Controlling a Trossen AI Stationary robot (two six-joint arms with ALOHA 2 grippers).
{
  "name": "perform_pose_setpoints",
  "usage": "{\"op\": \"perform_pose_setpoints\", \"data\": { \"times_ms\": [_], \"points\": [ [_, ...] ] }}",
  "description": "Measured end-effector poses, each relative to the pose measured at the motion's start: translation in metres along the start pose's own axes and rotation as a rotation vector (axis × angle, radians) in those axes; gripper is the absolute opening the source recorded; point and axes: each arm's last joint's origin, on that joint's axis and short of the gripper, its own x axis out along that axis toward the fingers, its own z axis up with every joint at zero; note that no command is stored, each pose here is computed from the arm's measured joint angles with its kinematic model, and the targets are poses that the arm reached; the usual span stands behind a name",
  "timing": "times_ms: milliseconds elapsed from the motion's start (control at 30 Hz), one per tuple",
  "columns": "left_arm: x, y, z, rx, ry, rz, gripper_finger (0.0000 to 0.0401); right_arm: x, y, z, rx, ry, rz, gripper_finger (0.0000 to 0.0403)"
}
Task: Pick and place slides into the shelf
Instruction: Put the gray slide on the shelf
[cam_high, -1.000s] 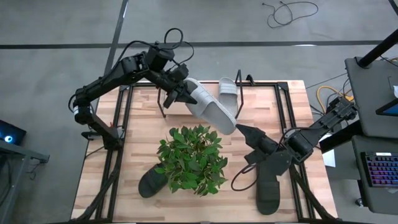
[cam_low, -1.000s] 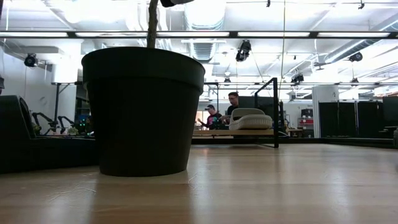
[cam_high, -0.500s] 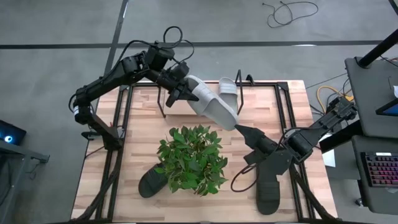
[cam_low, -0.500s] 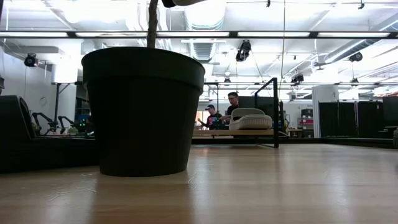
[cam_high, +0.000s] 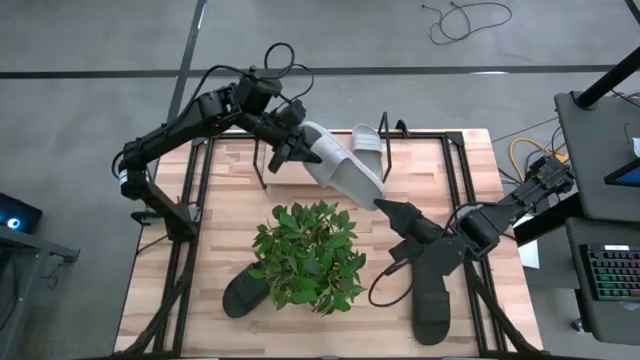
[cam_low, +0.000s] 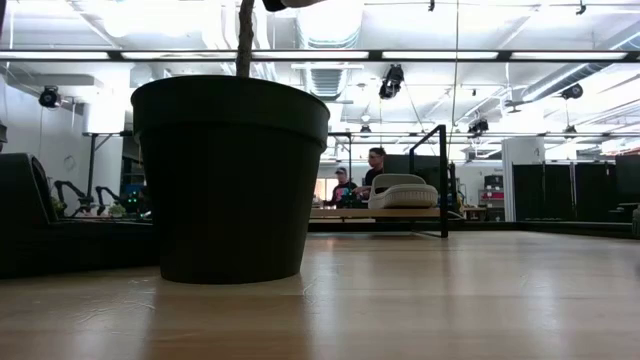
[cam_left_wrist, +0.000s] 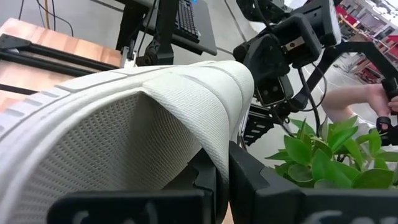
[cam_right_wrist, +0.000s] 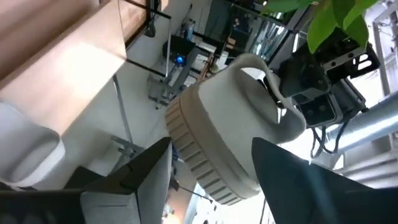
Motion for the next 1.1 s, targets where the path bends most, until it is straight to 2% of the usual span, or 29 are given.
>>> {"op": "perform_pose_setpoints", "data": {
  "times_ms": [200, 500, 633, 833, 1000, 1100],
  "points": [
    [0.009, 0.008, -0.001, -0.017, 0.021, 0.001, 0.0000, 0.005, -0.004, 0.001, 0.051, -0.071, 0.002, 0.0215],
    [0.012, 0.009, 0.000, -0.009, 0.015, -0.022, 0.0000, 0.020, -0.003, -0.005, 0.062, -0.009, 0.020, 0.0209],
    [0.010, 0.007, 0.001, 0.000, 0.004, -0.023, 0.0000, 0.022, -0.003, -0.005, 0.078, 0.001, 0.023, 0.0168],
    [0.010, 0.007, 0.001, 0.008, -0.002, -0.019, 0.0000, 0.023, -0.001, -0.003, 0.070, -0.001, 0.027, 0.0054],
    [0.009, 0.007, 0.005, 0.030, -0.030, -0.015, 0.0000, 0.023, -0.002, -0.003, 0.092, 0.005, 0.024, 0.0046],
    [0.009, 0.008, 0.008, 0.057, -0.064, 0.024, 0.0001, 0.023, -0.002, -0.003, 0.120, 0.009, 0.024, 0.0046]
  ]
}}
